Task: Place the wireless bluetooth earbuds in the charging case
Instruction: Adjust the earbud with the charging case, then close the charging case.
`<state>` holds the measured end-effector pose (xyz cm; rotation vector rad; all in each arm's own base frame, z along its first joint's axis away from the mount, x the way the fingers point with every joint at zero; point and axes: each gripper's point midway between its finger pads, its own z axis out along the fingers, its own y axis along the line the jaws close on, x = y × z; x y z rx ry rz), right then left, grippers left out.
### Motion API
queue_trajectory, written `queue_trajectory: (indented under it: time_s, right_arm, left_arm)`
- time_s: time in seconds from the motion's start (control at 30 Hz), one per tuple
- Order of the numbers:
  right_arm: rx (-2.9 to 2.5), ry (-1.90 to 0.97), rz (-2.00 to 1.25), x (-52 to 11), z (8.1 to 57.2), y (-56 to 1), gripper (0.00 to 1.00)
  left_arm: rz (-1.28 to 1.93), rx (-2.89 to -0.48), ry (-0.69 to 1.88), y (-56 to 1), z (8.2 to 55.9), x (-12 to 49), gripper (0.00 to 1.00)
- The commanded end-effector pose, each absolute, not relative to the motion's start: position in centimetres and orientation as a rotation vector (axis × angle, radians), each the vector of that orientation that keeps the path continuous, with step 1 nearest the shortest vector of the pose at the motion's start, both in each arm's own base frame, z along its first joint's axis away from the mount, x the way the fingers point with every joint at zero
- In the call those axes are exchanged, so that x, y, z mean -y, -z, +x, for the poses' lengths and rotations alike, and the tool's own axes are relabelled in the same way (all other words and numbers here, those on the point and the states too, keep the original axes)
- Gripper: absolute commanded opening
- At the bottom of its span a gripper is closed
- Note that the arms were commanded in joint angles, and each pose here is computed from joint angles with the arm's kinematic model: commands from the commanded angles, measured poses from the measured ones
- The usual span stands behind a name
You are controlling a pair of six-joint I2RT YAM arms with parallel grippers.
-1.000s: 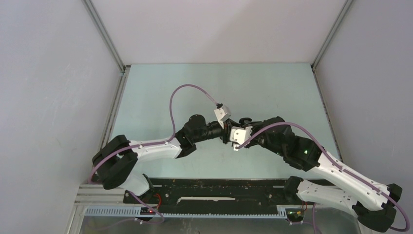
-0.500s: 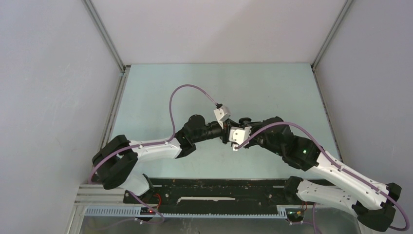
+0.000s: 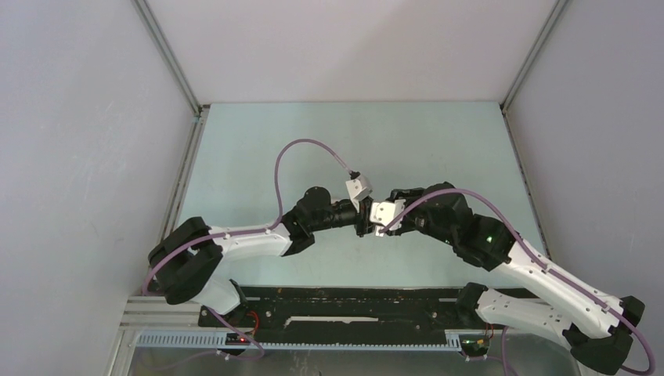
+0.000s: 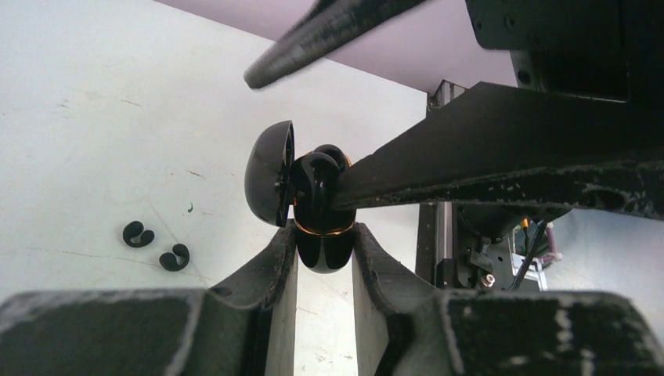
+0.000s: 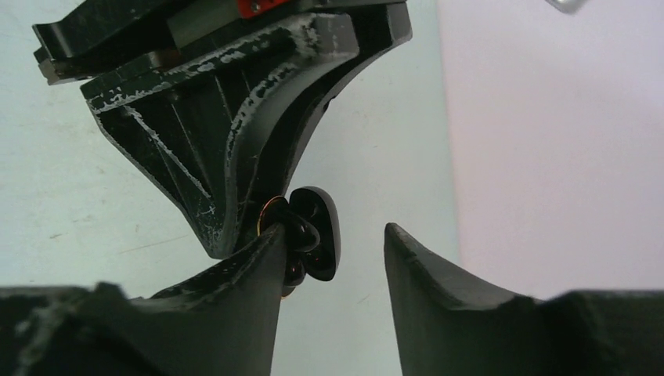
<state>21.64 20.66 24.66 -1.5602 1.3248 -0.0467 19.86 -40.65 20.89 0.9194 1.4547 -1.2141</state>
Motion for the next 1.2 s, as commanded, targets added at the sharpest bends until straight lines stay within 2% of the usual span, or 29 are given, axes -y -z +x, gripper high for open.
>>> queue_trajectory:
  time_s: [0.0,0.27,0.33,0.63,0.97,1.17]
  right_arm:
    - [-1.382,-0.070,-1.578,-20.7,20.4,-24.9,0.56]
    - [-1.391,-0.280,-1.579,-19.9,18.4,-28.4,0.79]
    - [-1.408,-0.331,-1.571,-19.4,18.0,-29.1,0.81]
    - [-1.591,-0.554,-1.379,-16.5,18.8,-30.2,0.83]
    - [-1.704,-0.905,-1.332,-14.8,15.9,-28.7,0.84]
    - [-1.819,-1.243,-1.120,-15.0,16.3,-28.2,0.76]
  left_arm:
    - [0.899,-1.304,1.222,-24.1,20.0,40.7,0.00]
    - [0.904,-1.273,1.251,-24.1,19.5,40.6,0.00]
    - [0.904,-1.260,1.266,-24.3,19.3,40.6,0.00]
    - [0.946,-1.191,1.323,-24.6,17.9,40.6,0.00]
    - [1.010,-1.098,1.340,-25.2,15.8,39.7,0.01]
    - [1.104,-1.072,1.340,-25.1,14.2,39.6,0.00]
